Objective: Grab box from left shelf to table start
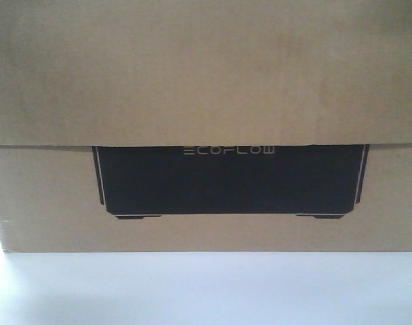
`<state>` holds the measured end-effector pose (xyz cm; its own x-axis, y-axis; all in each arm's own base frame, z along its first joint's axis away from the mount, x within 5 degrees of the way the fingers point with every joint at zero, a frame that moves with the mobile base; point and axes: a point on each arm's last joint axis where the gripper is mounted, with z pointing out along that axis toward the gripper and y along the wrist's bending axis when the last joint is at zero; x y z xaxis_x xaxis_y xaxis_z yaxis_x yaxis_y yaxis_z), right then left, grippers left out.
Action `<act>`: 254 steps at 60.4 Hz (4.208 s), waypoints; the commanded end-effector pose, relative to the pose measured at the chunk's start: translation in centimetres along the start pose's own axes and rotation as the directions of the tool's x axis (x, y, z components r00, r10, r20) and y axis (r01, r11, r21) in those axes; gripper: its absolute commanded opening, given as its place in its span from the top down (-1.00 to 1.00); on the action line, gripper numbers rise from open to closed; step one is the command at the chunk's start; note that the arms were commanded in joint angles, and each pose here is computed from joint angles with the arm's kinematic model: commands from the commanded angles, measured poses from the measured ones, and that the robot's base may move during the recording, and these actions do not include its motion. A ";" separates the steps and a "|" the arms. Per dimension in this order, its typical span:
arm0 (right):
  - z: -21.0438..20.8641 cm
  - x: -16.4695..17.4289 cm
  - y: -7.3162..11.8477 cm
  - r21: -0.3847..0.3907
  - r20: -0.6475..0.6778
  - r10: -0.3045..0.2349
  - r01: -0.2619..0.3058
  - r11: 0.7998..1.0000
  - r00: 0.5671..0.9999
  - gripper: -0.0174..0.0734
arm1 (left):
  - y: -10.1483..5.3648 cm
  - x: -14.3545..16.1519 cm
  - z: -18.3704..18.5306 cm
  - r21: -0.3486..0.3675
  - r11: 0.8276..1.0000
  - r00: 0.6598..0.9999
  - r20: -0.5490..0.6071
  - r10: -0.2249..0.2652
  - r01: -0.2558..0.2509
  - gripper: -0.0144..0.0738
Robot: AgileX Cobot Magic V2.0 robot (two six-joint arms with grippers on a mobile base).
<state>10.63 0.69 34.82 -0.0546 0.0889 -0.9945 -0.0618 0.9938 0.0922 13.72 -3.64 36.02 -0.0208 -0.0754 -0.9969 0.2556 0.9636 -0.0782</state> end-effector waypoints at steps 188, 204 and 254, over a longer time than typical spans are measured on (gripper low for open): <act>-4.6 13.4 -1.9 0.104 0.249 -0.036 0.011 0.995 0.968 0.58 | 1.7 10.7 -8.0 -0.141 0.983 0.974 0.180 0.138 -0.114 0.86; -4.6 13.4 -1.9 0.104 0.249 -0.036 0.011 0.995 0.968 0.58 | 2.1 15.2 -8.4 -0.147 0.983 0.976 0.172 0.134 -0.109 0.86; -4.6 13.4 -1.9 0.104 0.249 -0.036 0.011 0.995 0.968 0.58 | 2.0 15.2 -8.7 -0.144 0.983 0.974 0.182 0.137 -0.111 0.86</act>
<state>5.64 -0.27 20.60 0.0989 0.0871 -0.9913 0.0374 0.9951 0.0912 5.56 -0.71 20.89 0.1233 0.0251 -0.9921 0.1250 0.9913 0.0406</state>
